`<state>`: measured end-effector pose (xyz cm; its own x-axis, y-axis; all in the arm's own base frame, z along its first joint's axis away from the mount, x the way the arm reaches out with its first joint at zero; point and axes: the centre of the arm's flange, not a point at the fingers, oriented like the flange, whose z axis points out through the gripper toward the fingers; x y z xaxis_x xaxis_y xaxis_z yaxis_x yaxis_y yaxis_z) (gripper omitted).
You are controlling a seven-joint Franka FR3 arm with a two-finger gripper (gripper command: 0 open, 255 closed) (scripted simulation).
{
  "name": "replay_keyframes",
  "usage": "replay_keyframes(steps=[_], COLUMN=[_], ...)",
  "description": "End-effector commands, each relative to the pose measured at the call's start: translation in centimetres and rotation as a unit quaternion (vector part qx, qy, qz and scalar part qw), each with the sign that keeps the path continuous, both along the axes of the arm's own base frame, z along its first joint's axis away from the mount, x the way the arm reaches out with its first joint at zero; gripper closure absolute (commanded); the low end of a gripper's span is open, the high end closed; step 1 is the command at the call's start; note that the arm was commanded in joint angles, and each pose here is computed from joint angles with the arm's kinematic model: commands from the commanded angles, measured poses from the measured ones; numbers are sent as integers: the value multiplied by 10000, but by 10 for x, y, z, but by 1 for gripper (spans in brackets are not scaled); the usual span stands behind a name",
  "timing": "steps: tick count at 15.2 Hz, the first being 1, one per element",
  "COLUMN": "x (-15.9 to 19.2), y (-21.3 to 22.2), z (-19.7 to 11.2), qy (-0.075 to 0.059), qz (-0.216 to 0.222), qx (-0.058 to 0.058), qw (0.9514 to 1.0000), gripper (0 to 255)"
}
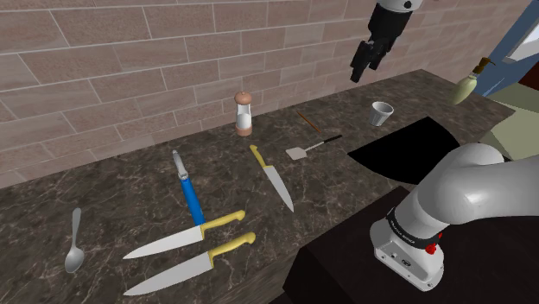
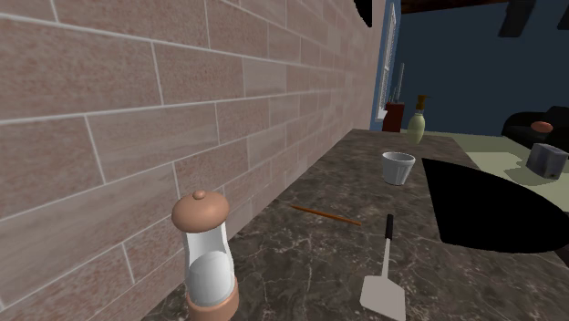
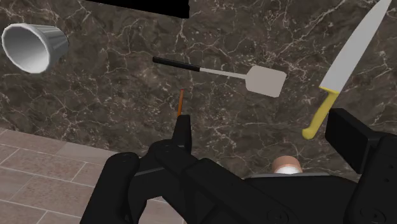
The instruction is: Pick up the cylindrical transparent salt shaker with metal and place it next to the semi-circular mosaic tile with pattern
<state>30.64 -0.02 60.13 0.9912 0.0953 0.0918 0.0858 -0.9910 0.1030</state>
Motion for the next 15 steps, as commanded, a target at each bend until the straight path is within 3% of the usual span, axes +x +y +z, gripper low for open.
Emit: replay_keyframes(steps=[1, 15], x=[0, 162], y=[0, 85], z=[0, -64], qy=[0, 212], qz=[0, -482], qx=[0, -123], qw=[10000, 9985], gripper=[0, 0])
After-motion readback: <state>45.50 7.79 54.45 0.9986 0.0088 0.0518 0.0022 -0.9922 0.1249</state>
